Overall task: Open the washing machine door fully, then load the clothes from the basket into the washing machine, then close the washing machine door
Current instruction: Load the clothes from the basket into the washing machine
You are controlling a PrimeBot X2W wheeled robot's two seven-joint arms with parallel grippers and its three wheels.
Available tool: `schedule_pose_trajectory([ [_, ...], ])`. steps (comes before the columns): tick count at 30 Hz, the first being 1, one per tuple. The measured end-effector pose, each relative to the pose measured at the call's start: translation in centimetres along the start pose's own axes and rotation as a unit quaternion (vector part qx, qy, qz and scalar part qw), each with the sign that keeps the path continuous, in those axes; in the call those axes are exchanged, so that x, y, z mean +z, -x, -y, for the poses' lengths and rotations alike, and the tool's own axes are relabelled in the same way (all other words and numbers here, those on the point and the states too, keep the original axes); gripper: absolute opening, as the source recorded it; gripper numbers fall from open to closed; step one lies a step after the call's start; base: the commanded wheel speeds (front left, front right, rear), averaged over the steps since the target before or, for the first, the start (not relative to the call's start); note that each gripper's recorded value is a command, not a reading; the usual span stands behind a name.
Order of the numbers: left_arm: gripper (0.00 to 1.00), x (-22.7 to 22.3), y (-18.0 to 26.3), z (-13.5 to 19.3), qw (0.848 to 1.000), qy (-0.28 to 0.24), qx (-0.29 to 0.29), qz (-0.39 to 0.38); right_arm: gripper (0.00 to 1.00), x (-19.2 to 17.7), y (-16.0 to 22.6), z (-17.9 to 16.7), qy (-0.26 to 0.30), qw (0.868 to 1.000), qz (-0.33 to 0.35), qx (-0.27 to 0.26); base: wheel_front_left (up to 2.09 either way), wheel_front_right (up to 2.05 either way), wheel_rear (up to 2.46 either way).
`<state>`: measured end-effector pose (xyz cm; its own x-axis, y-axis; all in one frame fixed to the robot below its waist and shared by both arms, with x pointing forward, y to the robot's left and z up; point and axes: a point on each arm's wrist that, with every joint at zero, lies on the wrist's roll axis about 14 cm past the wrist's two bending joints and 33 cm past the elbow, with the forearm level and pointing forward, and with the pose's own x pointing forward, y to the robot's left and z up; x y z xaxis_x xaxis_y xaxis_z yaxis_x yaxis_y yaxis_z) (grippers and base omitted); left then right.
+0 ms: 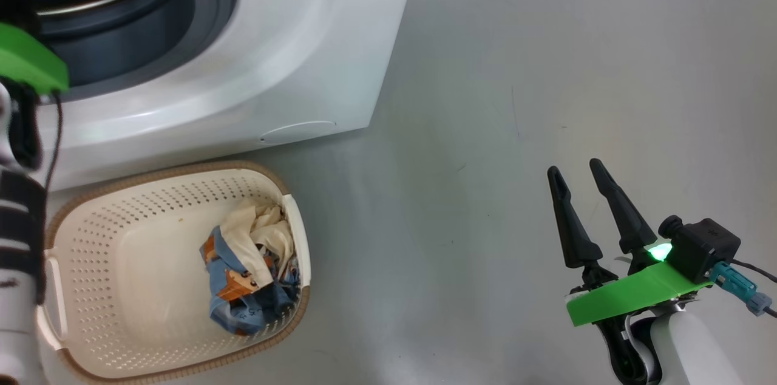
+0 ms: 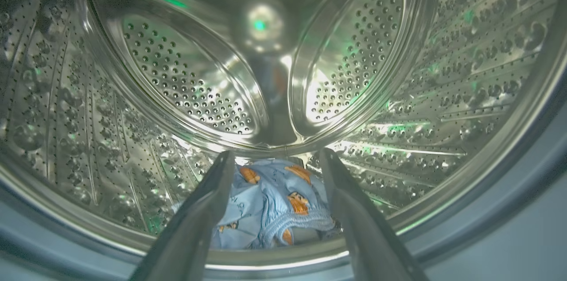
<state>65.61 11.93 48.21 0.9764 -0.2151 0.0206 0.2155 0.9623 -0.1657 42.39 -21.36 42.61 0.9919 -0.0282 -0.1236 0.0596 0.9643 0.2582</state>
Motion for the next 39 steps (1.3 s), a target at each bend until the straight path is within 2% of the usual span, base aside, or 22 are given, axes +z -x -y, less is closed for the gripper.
schedule_pose_trajectory([
  [12,1.00,-2.3,4.9,0.7,0.999,0.020,0.010,-0.024,1.00,1.9,0.2,0.1,0.012,1.000,0.022,0.009,0.00,0.00,0.00],
  [39,1.00,-1.7,19.4,-0.1,0.998,0.011,0.064,-0.019,1.00,3.9,4.1,-0.6,0.024,0.998,0.038,0.034,0.00,0.00,0.00],
])
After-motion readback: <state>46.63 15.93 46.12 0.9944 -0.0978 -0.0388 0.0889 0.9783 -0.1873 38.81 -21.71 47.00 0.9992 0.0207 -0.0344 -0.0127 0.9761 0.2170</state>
